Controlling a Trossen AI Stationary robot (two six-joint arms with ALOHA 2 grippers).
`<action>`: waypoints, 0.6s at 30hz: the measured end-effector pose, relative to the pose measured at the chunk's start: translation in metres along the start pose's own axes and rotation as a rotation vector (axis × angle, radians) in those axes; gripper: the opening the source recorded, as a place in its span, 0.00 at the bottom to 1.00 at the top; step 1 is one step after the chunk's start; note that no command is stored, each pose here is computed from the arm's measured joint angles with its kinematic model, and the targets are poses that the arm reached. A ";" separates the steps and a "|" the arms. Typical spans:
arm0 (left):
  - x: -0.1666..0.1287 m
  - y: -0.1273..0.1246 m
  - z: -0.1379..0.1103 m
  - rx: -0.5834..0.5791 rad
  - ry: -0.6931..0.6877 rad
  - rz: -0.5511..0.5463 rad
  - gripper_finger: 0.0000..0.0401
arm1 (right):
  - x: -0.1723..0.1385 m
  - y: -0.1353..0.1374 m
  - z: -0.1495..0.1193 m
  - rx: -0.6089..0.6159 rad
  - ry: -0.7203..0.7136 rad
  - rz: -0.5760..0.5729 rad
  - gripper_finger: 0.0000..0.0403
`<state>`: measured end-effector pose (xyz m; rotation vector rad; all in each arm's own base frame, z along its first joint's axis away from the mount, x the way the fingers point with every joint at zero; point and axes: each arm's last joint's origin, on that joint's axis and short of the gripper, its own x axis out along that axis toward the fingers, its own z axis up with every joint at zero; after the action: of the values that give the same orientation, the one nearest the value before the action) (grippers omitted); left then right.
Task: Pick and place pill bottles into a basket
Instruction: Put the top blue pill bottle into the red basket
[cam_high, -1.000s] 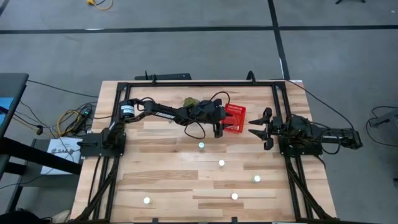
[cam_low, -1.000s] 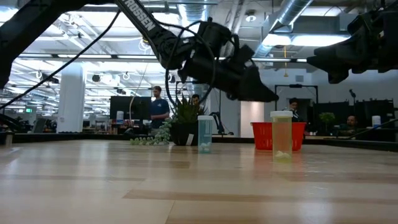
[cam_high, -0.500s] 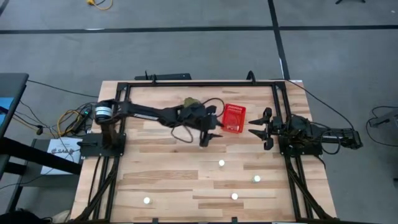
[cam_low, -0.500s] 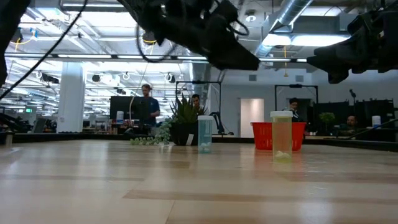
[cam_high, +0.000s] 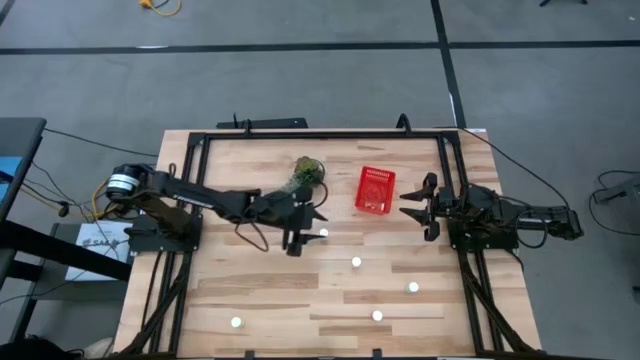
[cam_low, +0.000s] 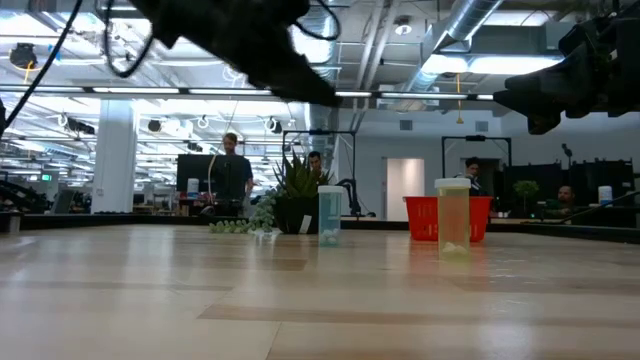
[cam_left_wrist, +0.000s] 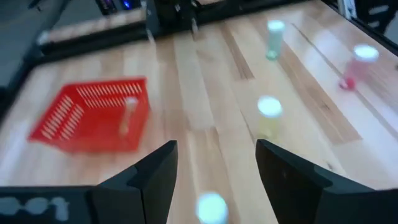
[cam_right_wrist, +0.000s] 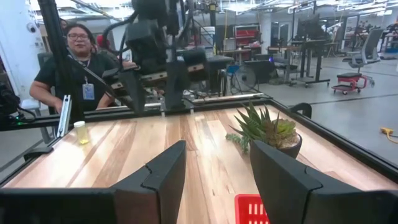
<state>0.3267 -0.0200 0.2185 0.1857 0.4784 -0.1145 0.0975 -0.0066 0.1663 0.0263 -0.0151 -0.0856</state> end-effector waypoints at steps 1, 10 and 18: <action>0.000 -0.001 -0.005 -0.012 0.015 -0.004 0.52 | 0.000 0.000 0.000 0.000 0.001 0.000 0.43; 0.005 -0.005 -0.027 -0.045 0.081 -0.003 0.52 | 0.000 0.000 0.000 0.000 0.000 0.000 0.43; 0.023 -0.008 -0.045 -0.067 0.159 -0.006 0.52 | 0.000 0.000 0.000 0.000 0.000 0.000 0.43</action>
<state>0.3254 -0.0200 0.1676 0.1279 0.6403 -0.0899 0.0975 -0.0066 0.1662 0.0264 -0.0147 -0.0859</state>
